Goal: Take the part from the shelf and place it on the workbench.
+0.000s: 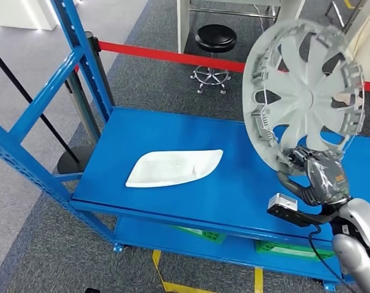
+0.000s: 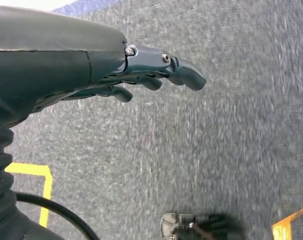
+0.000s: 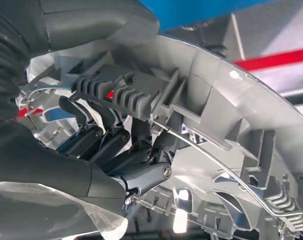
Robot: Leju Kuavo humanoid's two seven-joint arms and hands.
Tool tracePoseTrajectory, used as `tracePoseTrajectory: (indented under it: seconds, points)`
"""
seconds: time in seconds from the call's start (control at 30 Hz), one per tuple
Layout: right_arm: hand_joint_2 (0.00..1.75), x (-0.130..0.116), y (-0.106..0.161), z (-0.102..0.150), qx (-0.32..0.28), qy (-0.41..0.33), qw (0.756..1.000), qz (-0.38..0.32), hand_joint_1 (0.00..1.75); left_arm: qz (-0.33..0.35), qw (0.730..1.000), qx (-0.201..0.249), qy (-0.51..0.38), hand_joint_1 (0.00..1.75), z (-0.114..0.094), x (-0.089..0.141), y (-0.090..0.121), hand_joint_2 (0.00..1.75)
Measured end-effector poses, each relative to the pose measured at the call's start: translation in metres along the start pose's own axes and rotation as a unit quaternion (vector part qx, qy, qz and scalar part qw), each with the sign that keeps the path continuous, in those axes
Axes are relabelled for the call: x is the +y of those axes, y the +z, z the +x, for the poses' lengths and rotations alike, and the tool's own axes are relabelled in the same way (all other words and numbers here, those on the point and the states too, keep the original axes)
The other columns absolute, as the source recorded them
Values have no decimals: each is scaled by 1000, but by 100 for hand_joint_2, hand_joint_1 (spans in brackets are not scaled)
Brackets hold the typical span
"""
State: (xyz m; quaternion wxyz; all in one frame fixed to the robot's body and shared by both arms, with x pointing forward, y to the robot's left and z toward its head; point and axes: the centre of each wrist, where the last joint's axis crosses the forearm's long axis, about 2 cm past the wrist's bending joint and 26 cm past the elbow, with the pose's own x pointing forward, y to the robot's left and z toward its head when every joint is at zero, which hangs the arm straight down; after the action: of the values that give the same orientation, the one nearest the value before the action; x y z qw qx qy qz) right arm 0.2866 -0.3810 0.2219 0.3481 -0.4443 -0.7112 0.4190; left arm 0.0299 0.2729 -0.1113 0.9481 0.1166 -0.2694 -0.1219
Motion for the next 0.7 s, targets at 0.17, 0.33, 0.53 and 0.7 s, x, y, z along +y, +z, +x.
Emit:
tracePoseTrajectory:
  seconds: [0.17,0.33,0.53,0.7]
  points:
    - [175,2,-1,8,-26,5,999,-24,175,3,1000,-3,-5,0,3,-2,0,175]
    - [175,1,-3,12,-36,15,998,-48,175,4,1000,-6,-9,0,4,-1,-1,175]
    - [175,1,-3,15,-37,12,998,-53,175,5,1000,-6,-11,0,4,0,-2,175]
    - [175,1,-2,14,-33,6,998,-53,175,5,1000,-7,-14,0,5,-1,-2,175]
